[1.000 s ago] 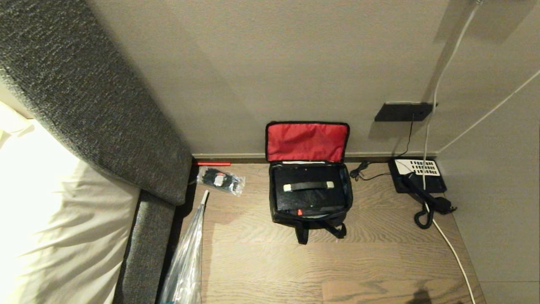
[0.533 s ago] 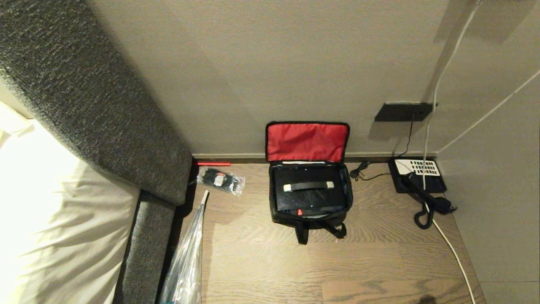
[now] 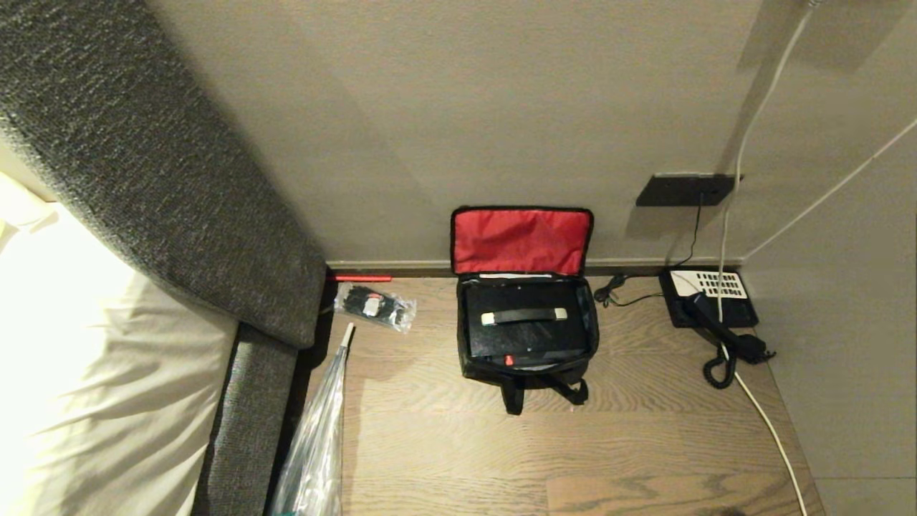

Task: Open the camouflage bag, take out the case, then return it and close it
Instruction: Grip the handle

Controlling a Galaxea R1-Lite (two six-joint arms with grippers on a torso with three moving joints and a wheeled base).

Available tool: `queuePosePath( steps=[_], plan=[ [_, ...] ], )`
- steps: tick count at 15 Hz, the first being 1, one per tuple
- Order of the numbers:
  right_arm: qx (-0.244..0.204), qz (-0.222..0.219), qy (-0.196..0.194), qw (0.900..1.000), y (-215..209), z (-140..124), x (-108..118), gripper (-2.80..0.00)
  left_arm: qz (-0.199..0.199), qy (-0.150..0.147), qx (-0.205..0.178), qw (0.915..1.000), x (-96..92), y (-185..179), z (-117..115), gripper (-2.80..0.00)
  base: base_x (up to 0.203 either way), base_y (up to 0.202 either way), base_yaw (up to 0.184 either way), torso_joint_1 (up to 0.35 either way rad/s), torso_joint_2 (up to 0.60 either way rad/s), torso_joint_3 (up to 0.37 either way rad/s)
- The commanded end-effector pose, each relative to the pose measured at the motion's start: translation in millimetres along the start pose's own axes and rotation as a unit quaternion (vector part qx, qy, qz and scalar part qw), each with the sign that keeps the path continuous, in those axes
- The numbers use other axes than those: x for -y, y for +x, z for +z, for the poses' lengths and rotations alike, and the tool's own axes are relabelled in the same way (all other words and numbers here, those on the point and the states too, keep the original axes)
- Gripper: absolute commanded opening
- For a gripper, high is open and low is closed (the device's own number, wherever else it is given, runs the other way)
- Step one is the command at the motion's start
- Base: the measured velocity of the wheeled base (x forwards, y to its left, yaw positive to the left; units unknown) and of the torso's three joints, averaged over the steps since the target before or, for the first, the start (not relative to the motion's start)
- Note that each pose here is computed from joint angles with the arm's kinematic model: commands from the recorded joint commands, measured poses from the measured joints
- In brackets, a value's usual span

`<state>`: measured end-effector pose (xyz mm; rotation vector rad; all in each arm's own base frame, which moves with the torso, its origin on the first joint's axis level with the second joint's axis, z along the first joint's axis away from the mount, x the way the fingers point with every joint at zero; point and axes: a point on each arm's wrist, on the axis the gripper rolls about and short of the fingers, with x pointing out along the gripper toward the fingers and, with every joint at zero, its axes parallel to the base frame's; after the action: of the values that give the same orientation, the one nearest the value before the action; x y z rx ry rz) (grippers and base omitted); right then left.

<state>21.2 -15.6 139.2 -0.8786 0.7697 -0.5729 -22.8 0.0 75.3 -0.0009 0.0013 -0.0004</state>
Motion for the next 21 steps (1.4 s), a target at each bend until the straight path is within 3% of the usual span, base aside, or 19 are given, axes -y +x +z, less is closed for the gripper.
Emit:
queuePosePath(
  steps=[1,5,10,15,18,21],
  plan=[
    [0.0,0.005,-0.006,1.0,0.4,0.3,-0.5,0.0,0.0,0.0,0.0,1.0,0.0,0.0,0.0,-2.8,0.0,0.0,0.0,0.0,0.0,0.0],
    [0.028,0.037,-0.02,0.999,1.3,15.3,6.7,0.0,0.0,0.0,0.0,1.0,0.0,0.0,0.0,-2.8,0.0,0.0,0.0,0.0,0.0,0.0],
    [0.093,0.102,-0.053,0.989,5.8,73.4,24.6,0.0,0.0,0.0,0.0,1.0,0.0,0.0,0.0,-2.8,0.0,0.0,0.0,0.0,0.0,0.0],
    [0.17,0.182,-0.087,0.965,11.5,144.5,16.2,0.0,0.0,0.0,0.0,1.0,0.0,0.0,0.0,-2.8,0.0,0.0,0.0,0.0,0.0,0.0],
    [0.202,0.231,-0.115,0.945,13.8,182.1,-0.7,0.0,0.0,0.0,0.0,1.0,0.0,0.0,0.0,-2.8,0.0,0.0,0.0,0.0,0.0,0.0],
    [0.226,0.255,-0.123,0.932,11.5,218.5,-24.8,0.0,0.0,0.0,0.0,1.0,0.0,0.0,0.0,-2.8,0.0,0.0,0.0,0.0,0.0,0.0]
  ],
)
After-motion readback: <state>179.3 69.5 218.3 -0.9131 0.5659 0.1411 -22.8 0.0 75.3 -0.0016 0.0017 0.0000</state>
